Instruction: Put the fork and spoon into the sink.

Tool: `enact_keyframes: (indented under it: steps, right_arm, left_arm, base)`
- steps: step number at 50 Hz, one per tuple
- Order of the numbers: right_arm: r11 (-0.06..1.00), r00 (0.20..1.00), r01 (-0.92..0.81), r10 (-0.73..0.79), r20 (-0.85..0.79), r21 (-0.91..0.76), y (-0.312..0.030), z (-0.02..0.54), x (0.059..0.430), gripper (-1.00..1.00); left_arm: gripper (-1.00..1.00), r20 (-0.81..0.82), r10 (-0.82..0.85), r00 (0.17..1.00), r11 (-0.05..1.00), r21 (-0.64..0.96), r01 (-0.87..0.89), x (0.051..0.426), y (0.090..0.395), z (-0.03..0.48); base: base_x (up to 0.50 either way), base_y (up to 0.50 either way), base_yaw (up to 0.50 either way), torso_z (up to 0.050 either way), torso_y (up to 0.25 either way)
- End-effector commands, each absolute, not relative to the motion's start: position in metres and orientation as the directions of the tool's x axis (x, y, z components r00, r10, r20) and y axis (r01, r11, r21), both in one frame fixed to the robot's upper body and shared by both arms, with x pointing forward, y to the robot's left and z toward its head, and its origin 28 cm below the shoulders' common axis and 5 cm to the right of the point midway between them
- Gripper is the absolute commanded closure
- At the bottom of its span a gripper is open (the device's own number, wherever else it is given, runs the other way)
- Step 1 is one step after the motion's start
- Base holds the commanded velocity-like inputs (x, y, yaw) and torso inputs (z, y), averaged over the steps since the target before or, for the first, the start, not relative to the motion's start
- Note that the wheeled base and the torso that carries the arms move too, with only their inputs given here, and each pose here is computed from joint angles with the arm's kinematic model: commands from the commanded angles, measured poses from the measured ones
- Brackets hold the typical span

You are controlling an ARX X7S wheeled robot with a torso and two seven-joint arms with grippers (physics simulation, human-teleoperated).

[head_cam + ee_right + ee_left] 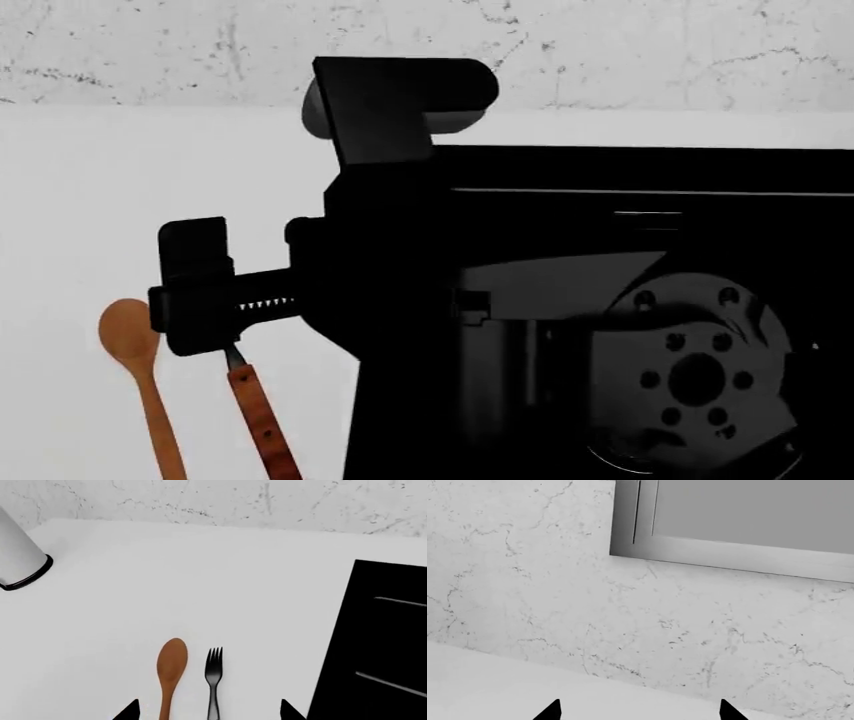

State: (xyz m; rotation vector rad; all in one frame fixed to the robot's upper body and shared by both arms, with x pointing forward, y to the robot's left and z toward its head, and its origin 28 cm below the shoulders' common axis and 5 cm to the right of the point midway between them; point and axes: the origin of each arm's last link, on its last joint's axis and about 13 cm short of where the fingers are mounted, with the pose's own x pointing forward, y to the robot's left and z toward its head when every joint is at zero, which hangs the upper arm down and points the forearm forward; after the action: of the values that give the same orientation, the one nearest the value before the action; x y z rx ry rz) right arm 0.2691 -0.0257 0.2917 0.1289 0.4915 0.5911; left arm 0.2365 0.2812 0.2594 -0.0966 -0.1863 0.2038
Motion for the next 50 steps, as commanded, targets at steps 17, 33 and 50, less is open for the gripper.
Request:
enact_keyframes:
  steps: [17, 33, 50]
  right_arm:
    - [0.813, 0.652, -0.515, 0.577, -0.492, 0.272, -0.016, 0.261, 0.290, -1.00]
    - [0.808, 0.632, -0.523, 0.580, -0.514, 0.271, -0.011, 0.255, 0.288, -1.00]
    - [0.808, 0.609, -0.528, 0.575, -0.546, 0.261, -0.001, 0.245, 0.297, -1.00]
  left_arm:
    - [-1.00, 0.141, 0.297, 0.944, 0.953, -0.104, -0.284, 0.236, 0.299, 0.244]
    - [-1.00, 0.140, 0.305, 0.942, 0.951, -0.101, -0.293, 0.229, 0.298, 0.246]
    - [-1.00, 0.129, 0.303, 0.944, 0.951, -0.102, -0.291, 0.234, 0.301, 0.239]
  base:
    - [0.00, 0.00, 0.00, 0.000, 0.000]
    - [0.00, 0.00, 0.00, 0.000, 0.000]
    - [0.00, 0.00, 0.00, 0.000, 0.000]
